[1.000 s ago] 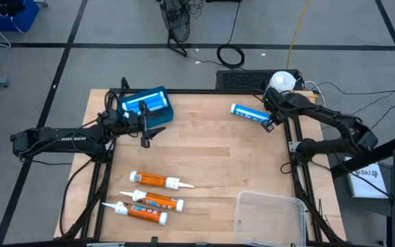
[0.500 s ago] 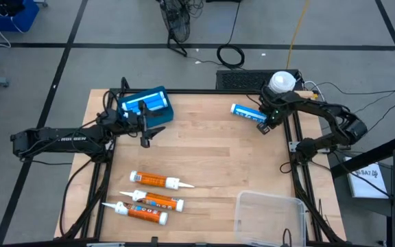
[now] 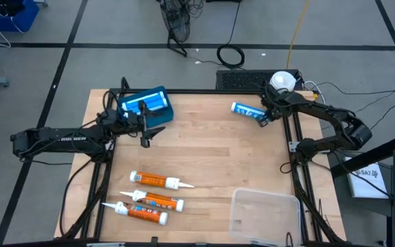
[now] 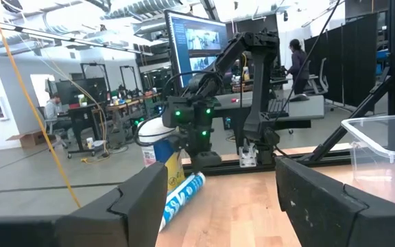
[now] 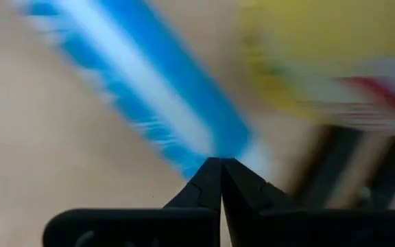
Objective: Pick & place silicon tubes, Sealant and Lysol wipes
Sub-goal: Put the blue sealant into the blue bin
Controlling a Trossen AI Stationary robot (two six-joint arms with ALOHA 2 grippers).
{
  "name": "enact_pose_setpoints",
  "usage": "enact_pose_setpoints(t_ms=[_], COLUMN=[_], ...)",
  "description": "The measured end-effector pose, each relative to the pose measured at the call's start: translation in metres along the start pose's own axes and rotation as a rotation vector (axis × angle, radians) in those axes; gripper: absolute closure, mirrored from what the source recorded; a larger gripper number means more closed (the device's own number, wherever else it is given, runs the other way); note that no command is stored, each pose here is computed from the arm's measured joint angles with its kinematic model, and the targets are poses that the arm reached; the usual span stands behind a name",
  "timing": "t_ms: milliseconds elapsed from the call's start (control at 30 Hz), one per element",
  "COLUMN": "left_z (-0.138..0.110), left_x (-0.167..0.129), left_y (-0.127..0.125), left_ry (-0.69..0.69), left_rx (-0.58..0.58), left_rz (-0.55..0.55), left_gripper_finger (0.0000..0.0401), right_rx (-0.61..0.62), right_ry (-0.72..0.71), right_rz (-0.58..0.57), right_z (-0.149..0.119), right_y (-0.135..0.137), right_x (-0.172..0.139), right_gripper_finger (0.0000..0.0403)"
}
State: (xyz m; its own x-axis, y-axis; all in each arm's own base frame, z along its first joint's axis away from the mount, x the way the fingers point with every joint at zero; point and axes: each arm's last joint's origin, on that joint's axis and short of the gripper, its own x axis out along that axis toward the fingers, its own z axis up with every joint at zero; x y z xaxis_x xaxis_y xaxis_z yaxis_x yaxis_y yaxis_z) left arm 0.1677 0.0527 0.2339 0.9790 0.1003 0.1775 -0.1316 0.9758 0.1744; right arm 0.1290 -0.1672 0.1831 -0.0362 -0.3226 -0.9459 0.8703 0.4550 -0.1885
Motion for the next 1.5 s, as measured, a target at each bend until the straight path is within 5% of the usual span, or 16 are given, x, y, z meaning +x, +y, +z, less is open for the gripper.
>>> enact_pose_setpoints(t_ms=[367,633,1033,1500], left_z=[0.000,0.000,0.000,0.000], left_x=[0.000,0.000,0.000,0.000], left_y=[0.000,0.000,0.000,0.000], left_ry=[0.000,0.000,0.000,0.000], left_rx=[-0.002,-0.008,-0.002,0.009], left_rz=[0.000,0.000,0.000,0.000], left_gripper_finger=[0.0145,0.0133,0.0148,0.0137], right_rx=[0.001,-0.032,-0.149,-0.212], right_ry=[0.043,0.109,-0.272,-0.513], right_rz=[-0.117,0.358,0.567,0.721], right_z=[0.005,0.004,0.015,0.030], right_y=[-0.001,0.018,0.053,0.092], right_x=[0.018,0.019,-0.027,-0.064], right_gripper_finger=[0.0403,0.0403,0.0403,0.0403])
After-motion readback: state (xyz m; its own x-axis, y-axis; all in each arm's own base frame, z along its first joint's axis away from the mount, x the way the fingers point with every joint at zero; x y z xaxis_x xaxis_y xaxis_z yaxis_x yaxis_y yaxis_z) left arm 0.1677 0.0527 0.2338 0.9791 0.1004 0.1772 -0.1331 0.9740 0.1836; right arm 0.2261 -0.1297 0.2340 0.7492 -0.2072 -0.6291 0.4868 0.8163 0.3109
